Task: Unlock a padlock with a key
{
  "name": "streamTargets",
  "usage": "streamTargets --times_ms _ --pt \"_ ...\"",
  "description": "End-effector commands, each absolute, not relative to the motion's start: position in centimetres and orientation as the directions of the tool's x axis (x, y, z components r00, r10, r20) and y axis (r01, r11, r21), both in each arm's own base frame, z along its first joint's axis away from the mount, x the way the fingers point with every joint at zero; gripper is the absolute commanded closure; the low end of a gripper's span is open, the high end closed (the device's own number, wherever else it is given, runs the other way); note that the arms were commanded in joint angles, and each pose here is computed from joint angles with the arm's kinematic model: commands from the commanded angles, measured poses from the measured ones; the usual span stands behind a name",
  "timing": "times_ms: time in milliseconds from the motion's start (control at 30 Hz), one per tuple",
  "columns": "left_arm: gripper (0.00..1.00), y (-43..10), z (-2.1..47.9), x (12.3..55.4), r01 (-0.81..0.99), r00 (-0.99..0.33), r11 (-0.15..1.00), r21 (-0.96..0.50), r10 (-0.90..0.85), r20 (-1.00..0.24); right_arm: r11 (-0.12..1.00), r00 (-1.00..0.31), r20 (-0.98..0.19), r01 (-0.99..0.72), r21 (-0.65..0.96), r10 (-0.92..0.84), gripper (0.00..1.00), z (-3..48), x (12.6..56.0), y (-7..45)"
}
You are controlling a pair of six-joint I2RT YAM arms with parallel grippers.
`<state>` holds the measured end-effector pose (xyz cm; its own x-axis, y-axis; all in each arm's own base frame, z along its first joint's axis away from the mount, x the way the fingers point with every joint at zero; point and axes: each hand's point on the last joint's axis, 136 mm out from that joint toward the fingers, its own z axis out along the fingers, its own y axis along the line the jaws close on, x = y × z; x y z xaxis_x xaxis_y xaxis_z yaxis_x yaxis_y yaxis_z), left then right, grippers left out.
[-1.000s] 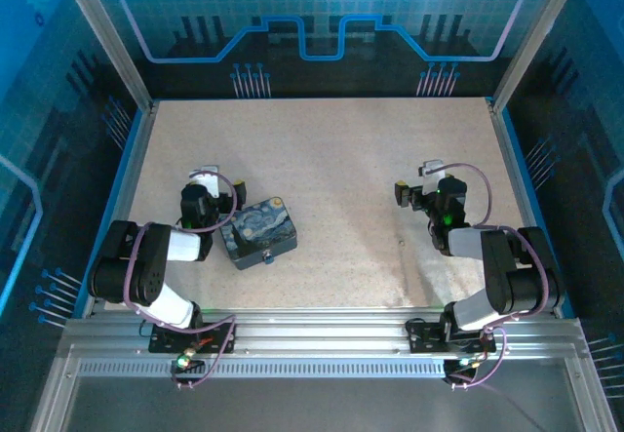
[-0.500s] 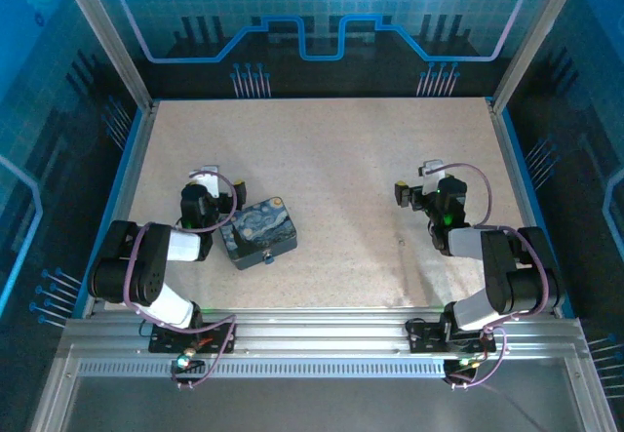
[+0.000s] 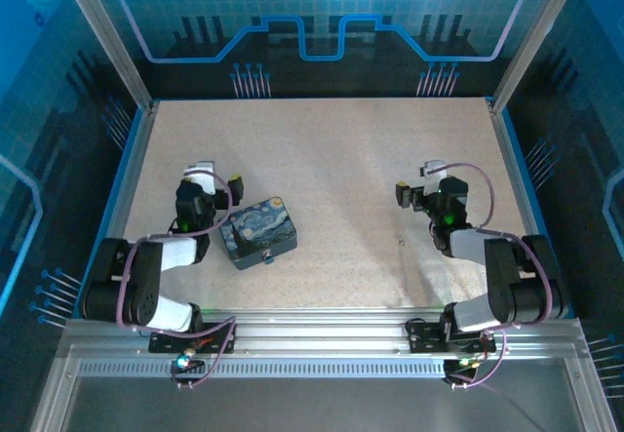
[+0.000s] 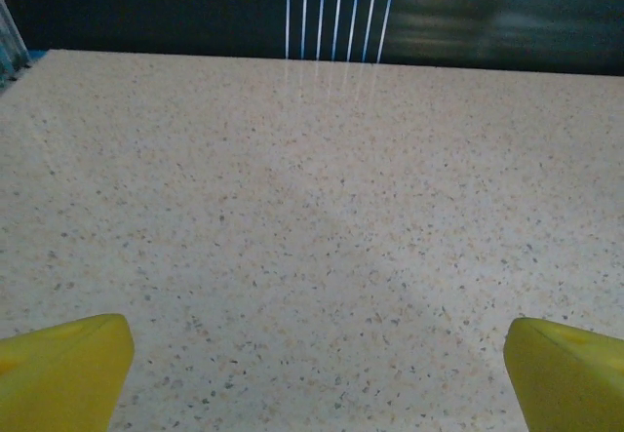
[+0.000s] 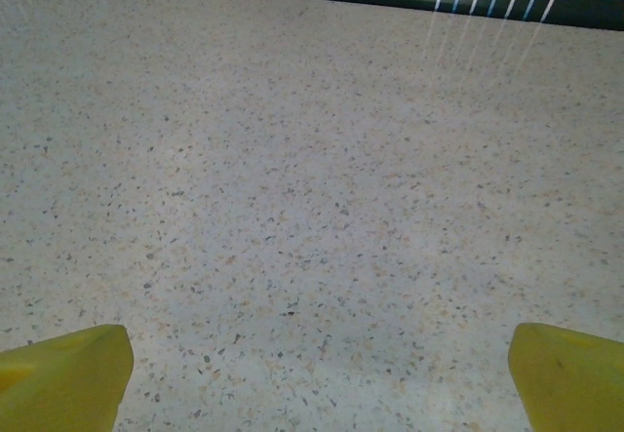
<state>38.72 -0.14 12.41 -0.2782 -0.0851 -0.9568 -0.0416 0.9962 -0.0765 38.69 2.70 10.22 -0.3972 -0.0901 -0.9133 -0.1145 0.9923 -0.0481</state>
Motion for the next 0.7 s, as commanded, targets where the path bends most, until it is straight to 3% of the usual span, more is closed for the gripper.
streamTargets --times_ms 0,267,667 --pt "0.01 0.9 14.1 38.2 -0.090 -0.269 0.992 -0.084 -0.105 -0.957 0.996 -0.379 -0.923 -0.085 -0.040 -0.069 0.00 12.7 38.8 2.3" --pt "0.01 1.2 18.8 36.8 -0.190 -0.306 0.941 -0.281 -0.328 -0.894 0.995 -0.501 -0.864 -0.047 0.091 0.055 0.00 15.2 37.1 2.7" --pt "0.01 -5.7 17.8 33.0 -0.222 -0.591 0.718 -0.659 -0.637 -0.495 0.942 -0.775 -0.566 0.112 0.315 0.281 0.00 12.9 29.0 4.4"
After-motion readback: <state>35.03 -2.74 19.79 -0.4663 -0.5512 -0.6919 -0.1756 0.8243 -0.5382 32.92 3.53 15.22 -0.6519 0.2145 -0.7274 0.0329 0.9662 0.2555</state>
